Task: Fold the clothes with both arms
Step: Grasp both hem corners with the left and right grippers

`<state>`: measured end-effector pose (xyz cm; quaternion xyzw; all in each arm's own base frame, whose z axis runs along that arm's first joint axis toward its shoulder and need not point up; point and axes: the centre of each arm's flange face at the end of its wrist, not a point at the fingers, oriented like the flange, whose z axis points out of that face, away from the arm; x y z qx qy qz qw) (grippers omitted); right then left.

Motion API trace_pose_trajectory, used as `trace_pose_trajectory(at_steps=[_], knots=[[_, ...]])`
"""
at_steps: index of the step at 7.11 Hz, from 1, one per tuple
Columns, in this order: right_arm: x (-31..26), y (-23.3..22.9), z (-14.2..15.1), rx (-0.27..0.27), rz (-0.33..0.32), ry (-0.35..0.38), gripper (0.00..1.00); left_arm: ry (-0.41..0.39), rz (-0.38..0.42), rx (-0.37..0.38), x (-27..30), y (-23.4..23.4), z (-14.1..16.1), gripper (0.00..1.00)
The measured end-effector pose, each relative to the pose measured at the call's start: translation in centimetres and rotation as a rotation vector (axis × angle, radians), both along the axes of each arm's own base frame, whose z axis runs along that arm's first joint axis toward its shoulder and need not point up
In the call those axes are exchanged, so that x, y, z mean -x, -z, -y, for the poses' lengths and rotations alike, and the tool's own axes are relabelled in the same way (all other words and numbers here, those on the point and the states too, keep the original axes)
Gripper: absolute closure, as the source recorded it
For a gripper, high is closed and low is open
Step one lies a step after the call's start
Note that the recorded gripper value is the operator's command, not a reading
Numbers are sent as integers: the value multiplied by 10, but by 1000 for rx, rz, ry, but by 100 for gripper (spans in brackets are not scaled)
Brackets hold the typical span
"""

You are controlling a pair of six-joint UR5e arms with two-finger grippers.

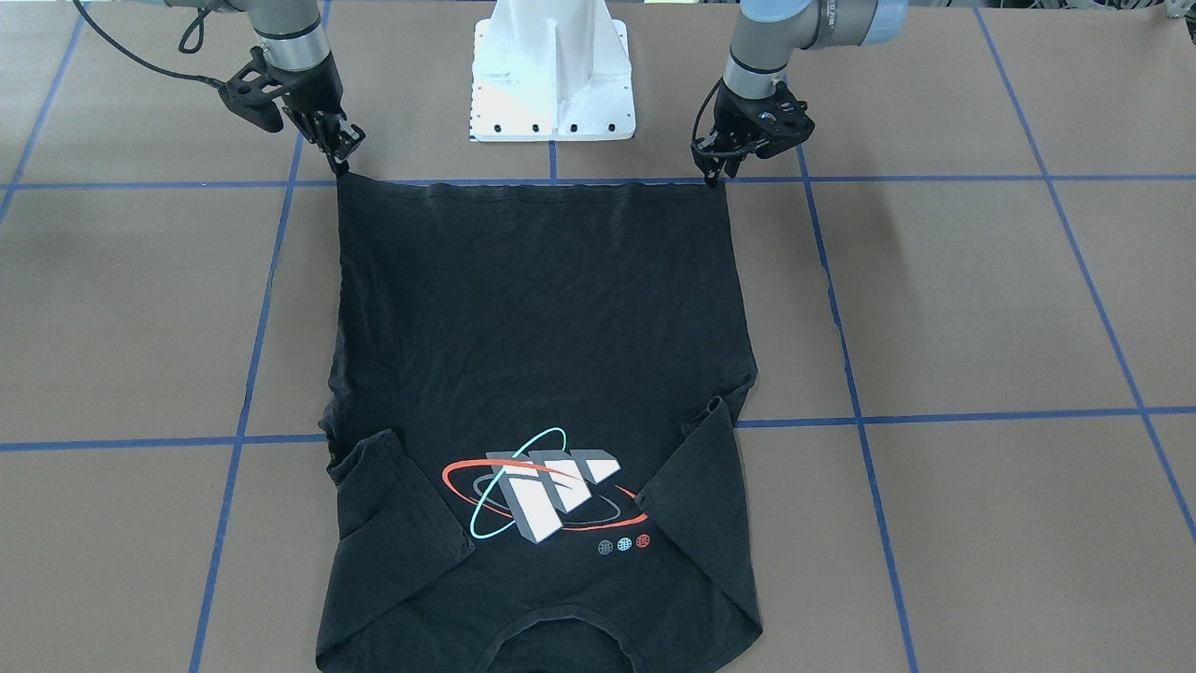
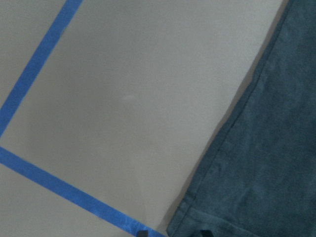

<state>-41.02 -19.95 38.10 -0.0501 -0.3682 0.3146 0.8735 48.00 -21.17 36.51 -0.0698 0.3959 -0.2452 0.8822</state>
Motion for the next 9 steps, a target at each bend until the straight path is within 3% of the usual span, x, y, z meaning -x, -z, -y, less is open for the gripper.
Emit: trace_pose_trajectory(at_steps=[2,6,9], knots=[[0,0,0,0,1,1,100,0,0,0,0,0,0,100],[-1,4,1,-1,9,-1,100,-8,-18,-10,5,8,0,100],[-15,14,7,21,32,-4,100,-30,-98,-3,33,45,-6,100]])
